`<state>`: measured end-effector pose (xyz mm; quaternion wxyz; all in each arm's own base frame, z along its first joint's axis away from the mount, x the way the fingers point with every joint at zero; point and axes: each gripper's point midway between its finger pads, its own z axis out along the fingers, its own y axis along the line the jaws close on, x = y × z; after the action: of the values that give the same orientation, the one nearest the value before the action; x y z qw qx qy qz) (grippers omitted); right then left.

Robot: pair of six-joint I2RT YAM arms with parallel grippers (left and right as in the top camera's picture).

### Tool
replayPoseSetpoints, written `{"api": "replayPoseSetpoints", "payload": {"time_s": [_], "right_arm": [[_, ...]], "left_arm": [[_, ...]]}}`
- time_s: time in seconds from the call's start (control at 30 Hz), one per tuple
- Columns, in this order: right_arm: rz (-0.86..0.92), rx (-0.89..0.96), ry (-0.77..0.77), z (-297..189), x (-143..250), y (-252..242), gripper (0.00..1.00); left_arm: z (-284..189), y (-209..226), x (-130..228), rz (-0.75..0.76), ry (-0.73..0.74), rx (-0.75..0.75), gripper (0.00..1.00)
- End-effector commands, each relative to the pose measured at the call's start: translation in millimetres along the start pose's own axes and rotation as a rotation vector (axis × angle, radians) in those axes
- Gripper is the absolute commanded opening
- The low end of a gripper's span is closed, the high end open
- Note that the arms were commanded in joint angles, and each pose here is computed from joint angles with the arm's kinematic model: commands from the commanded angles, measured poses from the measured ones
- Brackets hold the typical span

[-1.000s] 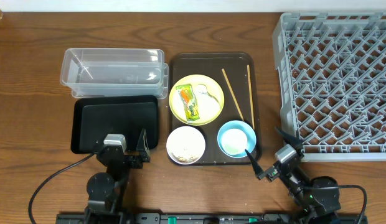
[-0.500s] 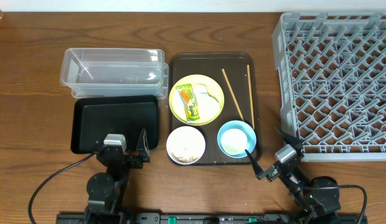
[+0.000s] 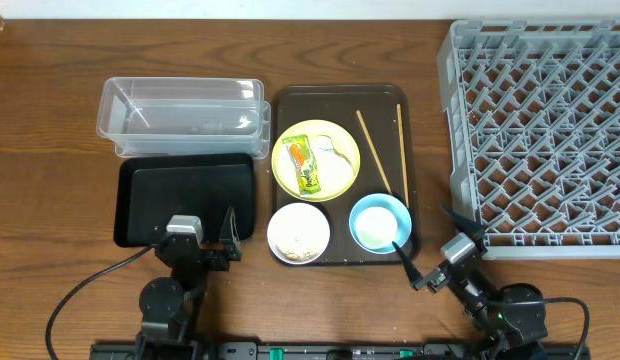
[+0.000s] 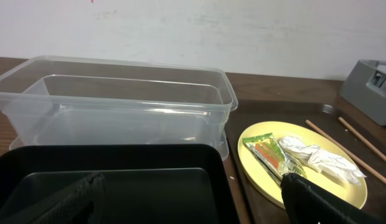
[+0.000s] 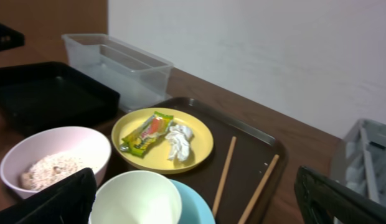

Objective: Sort waste into correct bins and load items into the dishwasher rack

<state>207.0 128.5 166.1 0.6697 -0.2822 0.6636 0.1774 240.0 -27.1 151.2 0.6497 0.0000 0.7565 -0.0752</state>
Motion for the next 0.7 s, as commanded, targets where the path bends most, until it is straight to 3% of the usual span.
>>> {"api": "replayPoseSetpoints", "payload": {"time_s": [0.0, 0.17, 0.43, 0.67], "right_arm": [[0.016, -0.043, -0.007, 0, 0, 7, 0.99], [0.015, -0.053, -0.009, -1, 0, 8, 0.99], [0.103, -0.028, -0.029, -1, -6, 4, 0.99], [0.212, 0.028, -0.106, -7, -47, -10, 0.99]], "left_arm": [[2, 2, 13, 0.011, 0.028, -0.005, 0.92], [2, -1, 13, -0.045, 0.026, 0.016, 0.91], [-1, -32, 5, -0.047, 0.008, 0.196, 0.92], [-14, -41, -42, -0.130, -0.079, 0.229, 0.92]]}}
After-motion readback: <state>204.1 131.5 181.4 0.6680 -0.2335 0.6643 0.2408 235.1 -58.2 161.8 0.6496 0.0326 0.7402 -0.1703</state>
